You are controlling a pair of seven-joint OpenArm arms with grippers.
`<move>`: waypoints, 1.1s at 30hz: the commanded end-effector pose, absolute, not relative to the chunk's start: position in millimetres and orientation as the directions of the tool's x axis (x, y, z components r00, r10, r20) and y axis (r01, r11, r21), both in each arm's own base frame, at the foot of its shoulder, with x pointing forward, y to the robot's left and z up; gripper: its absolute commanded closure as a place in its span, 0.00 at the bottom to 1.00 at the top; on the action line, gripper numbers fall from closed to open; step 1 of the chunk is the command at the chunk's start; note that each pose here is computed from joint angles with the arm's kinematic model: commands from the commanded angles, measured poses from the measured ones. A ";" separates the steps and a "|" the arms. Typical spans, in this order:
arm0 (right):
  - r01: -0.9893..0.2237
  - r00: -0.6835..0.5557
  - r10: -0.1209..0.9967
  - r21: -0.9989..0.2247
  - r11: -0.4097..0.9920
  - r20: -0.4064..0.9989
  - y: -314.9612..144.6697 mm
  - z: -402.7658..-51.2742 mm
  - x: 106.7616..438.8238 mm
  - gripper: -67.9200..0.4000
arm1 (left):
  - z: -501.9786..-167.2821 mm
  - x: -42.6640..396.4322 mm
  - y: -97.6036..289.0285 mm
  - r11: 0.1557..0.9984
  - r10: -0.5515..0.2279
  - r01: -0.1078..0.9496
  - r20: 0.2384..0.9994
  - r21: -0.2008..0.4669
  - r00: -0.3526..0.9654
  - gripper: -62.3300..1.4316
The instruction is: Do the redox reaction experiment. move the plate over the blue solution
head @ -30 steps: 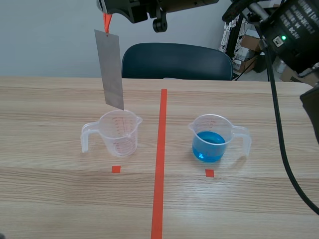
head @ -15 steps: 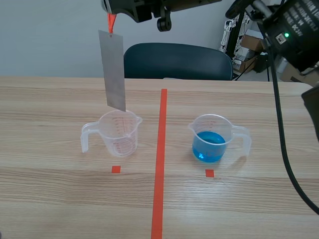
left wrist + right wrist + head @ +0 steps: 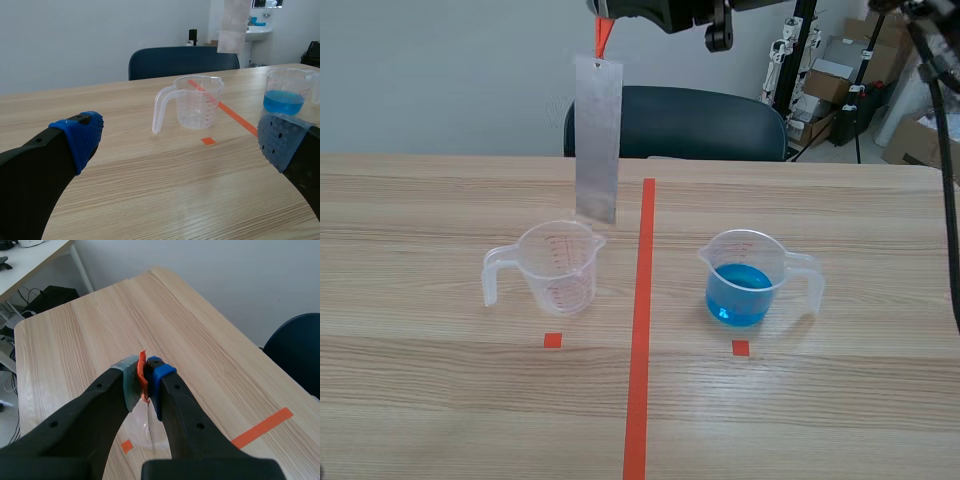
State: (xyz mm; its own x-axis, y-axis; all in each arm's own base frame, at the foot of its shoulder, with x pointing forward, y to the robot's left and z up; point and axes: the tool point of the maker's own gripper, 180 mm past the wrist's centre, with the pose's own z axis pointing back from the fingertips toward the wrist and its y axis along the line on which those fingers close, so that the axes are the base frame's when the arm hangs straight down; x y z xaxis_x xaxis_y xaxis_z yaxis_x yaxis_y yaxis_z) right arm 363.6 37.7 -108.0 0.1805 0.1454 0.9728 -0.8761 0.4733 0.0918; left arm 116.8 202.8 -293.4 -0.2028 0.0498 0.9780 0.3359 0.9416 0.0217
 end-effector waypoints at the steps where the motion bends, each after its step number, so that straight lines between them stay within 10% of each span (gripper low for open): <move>1: -0.890 0.128 0.129 0.056 0.452 0.983 35.4 -88.7 361.4 0.99 | -285.8 119.1 202.5 0.942 0.056 0.333 0.970 0.027 -0.236 0.00; 22: -0.911 -0.007 0.207 -0.091 0.402 0.978 -66.8 -56.6 341.9 0.99 | -261.8 153.3 204.3 0.910 -0.018 0.397 0.967 0.120 -0.253 0.00; 33: -0.908 0.054 0.319 -0.086 0.411 0.946 -90.7 -83.6 335.0 0.99 | -231.5 181.1 176.0 0.776 -0.030 0.607 0.971 0.171 -0.236 0.01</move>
